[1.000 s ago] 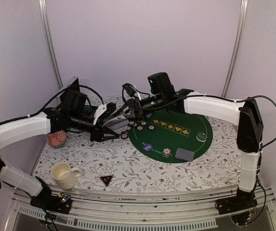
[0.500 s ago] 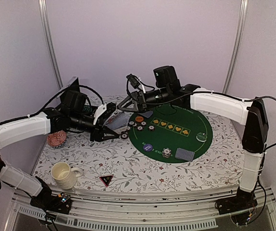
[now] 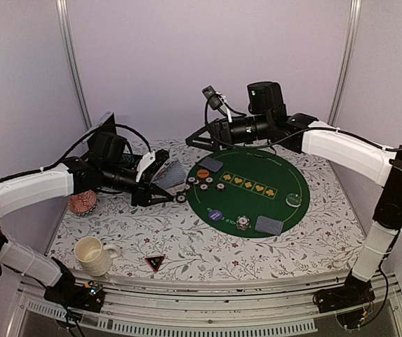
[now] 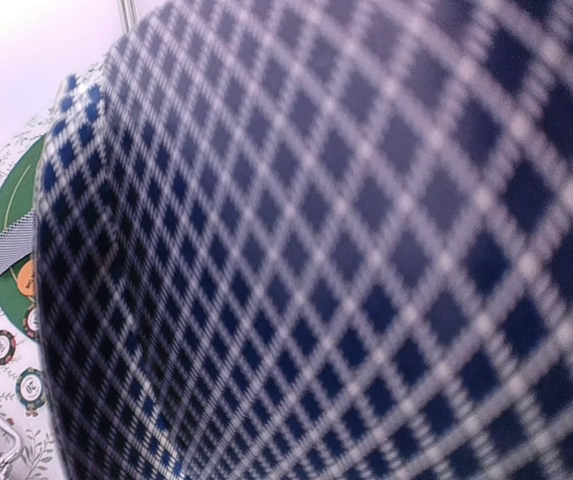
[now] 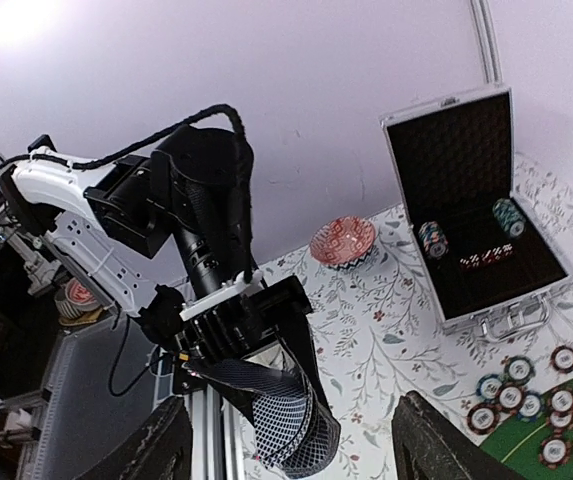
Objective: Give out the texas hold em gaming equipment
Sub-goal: Pick up the poker card from the face-down deck piles.
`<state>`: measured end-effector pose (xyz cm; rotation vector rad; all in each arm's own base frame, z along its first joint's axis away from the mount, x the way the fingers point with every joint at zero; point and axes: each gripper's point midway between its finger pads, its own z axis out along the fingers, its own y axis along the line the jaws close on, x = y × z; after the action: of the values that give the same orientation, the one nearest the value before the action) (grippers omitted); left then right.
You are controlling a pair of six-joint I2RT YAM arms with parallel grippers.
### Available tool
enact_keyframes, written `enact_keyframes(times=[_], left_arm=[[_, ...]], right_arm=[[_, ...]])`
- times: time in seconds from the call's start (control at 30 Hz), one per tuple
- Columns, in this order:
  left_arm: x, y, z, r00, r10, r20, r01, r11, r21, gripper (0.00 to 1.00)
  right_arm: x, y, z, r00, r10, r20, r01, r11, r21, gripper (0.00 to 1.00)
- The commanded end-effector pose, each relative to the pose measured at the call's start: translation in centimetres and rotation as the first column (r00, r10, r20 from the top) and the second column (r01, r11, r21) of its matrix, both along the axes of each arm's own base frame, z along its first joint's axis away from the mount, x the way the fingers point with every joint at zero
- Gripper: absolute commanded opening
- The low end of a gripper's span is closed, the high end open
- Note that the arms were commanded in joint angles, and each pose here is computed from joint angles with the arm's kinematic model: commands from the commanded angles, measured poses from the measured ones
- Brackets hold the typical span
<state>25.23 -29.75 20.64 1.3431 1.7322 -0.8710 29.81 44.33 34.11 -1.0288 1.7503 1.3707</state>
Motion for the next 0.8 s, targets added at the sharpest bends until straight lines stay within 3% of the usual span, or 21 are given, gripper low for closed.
enact_keyframes(times=[0.0, 0.07, 0.13, 0.17, 0.23, 0.33, 0.4, 0.5, 0.77], left_arm=[[0.4, -0.2, 2.0, 0.999, 0.001, 0.053, 0.001, 0.999, -0.037, 0.17], [0.4, -0.2, 2.0, 0.999, 0.000, 0.052, 0.002, 0.999, -0.038, 0.17], [0.3, -0.2, 2.0, 0.999, -0.001, 0.052, 0.003, 0.999, -0.038, 0.17], [0.4, -0.2, 2.0, 0.999, 0.000, 0.053, 0.002, 0.999, -0.037, 0.17], [0.4, -0.2, 2.0, 0.999, 0.001, 0.051, 0.001, 0.999, -0.037, 0.17], [0.4, -0.2, 1.9, 0.999, 0.001, 0.051, 0.001, 0.999, -0.036, 0.17], [0.4, -0.2, 2.0, 0.999, 0.000, 0.051, 0.002, 0.999, -0.037, 0.17], [0.4, -0.2, 2.0, 0.999, 0.001, 0.053, 0.001, 0.999, -0.037, 0.17], [0.3, -0.2, 1.9, 0.999, -0.002, 0.048, 0.004, 0.999, -0.038, 0.17]], right_arm=[[-2.0, -2.3, 5.0, 0.921, 0.023, 0.389, -0.048, 0.997, 0.054, 0.70], [-3.4, -2.6, 5.9, 0.825, 0.053, 0.562, -0.099, 0.994, 0.052, 0.69], [-4.8, -2.4, 5.8, 0.718, 0.094, 0.689, -0.153, 0.988, 0.024, 0.55], [-5.2, -2.0, 5.6, 0.682, 0.107, 0.723, -0.167, 0.986, 0.012, 0.43], [-5.3, -1.3, 4.9, 0.612, 0.131, 0.780, -0.185, 0.982, -0.019, 0.35], [-5.2, 0.0, 3.2, 0.586, 0.199, 0.785, -0.211, 0.973, -0.089, 0.48], [-5.6, 0.8, 1.8, 0.528, 0.257, 0.809, -0.238, 0.960, -0.150, 0.53], [-5.8, 1.3, 0.5, 0.480, 0.297, 0.825, -0.257, 0.947, -0.192, 0.54], [-5.5, 3.4, -2.0, 0.479, 0.356, 0.802, -0.275, 0.929, -0.248, 0.50]])
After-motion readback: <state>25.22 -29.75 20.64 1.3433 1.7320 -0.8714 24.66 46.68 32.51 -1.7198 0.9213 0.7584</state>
